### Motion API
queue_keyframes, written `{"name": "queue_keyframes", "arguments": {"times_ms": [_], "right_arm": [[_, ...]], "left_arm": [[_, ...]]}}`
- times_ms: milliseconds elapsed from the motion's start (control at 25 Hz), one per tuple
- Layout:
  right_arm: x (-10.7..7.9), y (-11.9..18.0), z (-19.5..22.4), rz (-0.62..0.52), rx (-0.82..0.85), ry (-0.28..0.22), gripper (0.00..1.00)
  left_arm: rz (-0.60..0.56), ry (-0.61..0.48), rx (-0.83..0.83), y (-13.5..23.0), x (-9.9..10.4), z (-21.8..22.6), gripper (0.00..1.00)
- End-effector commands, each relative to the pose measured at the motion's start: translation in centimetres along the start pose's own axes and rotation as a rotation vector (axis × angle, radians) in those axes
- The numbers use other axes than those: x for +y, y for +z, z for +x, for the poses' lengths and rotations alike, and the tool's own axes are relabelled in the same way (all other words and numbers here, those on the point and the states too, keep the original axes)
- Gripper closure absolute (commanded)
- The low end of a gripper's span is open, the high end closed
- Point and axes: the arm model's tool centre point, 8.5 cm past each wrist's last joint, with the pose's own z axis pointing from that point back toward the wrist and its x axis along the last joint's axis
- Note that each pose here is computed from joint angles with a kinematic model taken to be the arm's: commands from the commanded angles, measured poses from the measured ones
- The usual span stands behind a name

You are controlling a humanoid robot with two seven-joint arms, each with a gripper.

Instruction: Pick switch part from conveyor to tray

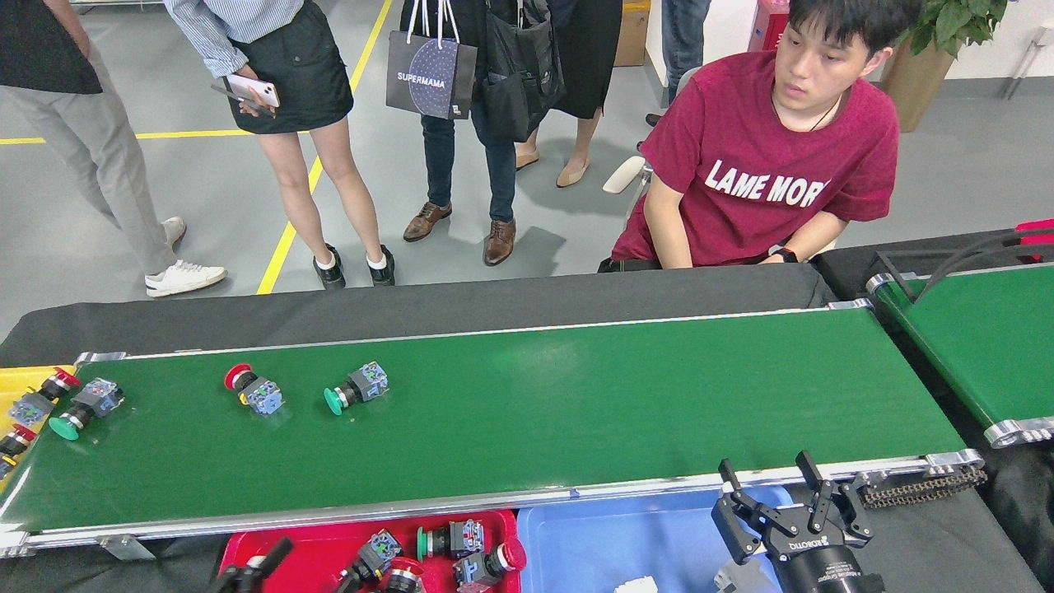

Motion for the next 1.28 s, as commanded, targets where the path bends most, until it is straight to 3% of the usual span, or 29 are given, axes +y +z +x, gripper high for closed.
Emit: {"name": "queue_keyframes", "arguments": {"times_ms": [0,160,280,401,521,681,1242], "right_arm": [[-0.7,-0.1,0.2,-0.026,-0.006,0.001,0.03],[-0.7,-0.2,0.2,-0.028,-0.008,0.001,0.03],[-0.7,-0.2,0.2,-0.027,-0.008,0.003,0.03],[-0.7,-0.2,0.2,-0.029,-0.010,0.003,0.03],[-0.8,-0.3,0.3,-0.029,-0.012,0.004,0.03],[-0.8,-0.3,0.4,-0.031,-0.012,0.001,0.03],[-1.0,-0.5,0.7,-0.037,-0.045,0.002,0.03]], "left_arm": [[0.002,-0.013,0.168,0.9,0.1,-3.2,0.00],[-0.008,-0.019,0.210,1.7,-0.1,-4.6,0.00],[0.011,-0.043,0.211,0.2,0.7,-5.4,0.00],[0.042,-0.026,0.238,-4.4,1.8,-7.4,0.00],[0.000,-0.089,0.286,-9.7,3.1,-11.4,0.00],[-0.071,-0.082,0.300,-14.8,3.0,-13.8,0.00],[-0.219,-0.050,0.440,-19.6,2.9,-18.4,0.01]]}}
